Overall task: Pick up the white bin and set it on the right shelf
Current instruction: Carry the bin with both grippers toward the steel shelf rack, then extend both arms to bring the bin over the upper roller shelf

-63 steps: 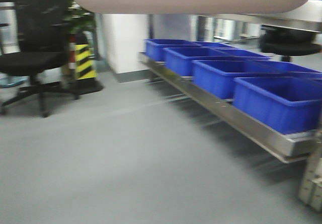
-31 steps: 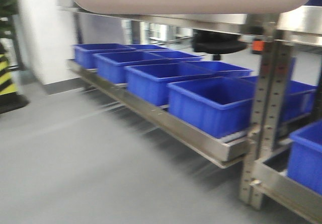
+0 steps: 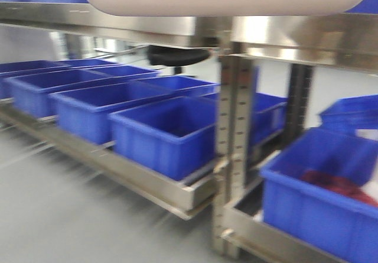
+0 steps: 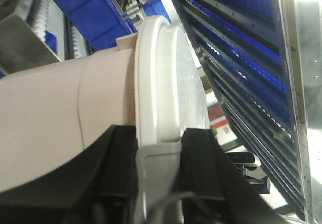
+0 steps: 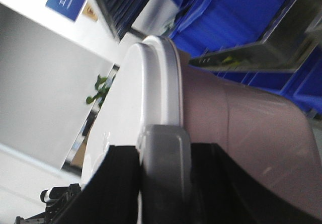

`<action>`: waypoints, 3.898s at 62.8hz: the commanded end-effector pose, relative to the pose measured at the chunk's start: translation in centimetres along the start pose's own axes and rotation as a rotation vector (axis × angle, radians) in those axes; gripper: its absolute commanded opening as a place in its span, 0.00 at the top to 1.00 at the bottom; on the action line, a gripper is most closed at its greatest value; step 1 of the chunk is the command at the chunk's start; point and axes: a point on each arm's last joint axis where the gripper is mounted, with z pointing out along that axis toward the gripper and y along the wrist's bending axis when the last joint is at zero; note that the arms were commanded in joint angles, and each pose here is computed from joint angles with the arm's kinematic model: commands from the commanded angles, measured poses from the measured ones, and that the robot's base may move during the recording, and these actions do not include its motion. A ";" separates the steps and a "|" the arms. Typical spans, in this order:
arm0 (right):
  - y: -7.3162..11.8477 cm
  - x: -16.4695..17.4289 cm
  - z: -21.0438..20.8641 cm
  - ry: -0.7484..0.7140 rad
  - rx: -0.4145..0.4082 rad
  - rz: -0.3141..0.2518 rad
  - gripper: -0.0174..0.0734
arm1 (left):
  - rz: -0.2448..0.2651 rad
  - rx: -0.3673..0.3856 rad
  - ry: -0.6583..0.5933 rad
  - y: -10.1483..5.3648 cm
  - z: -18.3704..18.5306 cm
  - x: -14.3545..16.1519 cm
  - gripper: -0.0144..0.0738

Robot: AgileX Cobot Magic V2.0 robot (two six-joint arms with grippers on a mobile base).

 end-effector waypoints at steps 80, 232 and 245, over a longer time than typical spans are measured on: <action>3.3 0.6 -0.3 0.058 -0.199 -0.003 0.73 | 0.027 0.314 0.144 -5.4 -0.3 1.6 0.98; 2.2 -0.2 0.1 -0.013 -0.117 0.015 0.73 | 0.022 0.138 0.047 -3.0 0.5 0.6 0.98; -0.5 -0.6 1.6 0.020 -0.072 0.077 0.73 | 0.006 0.080 0.035 0.1 1.6 -0.2 0.98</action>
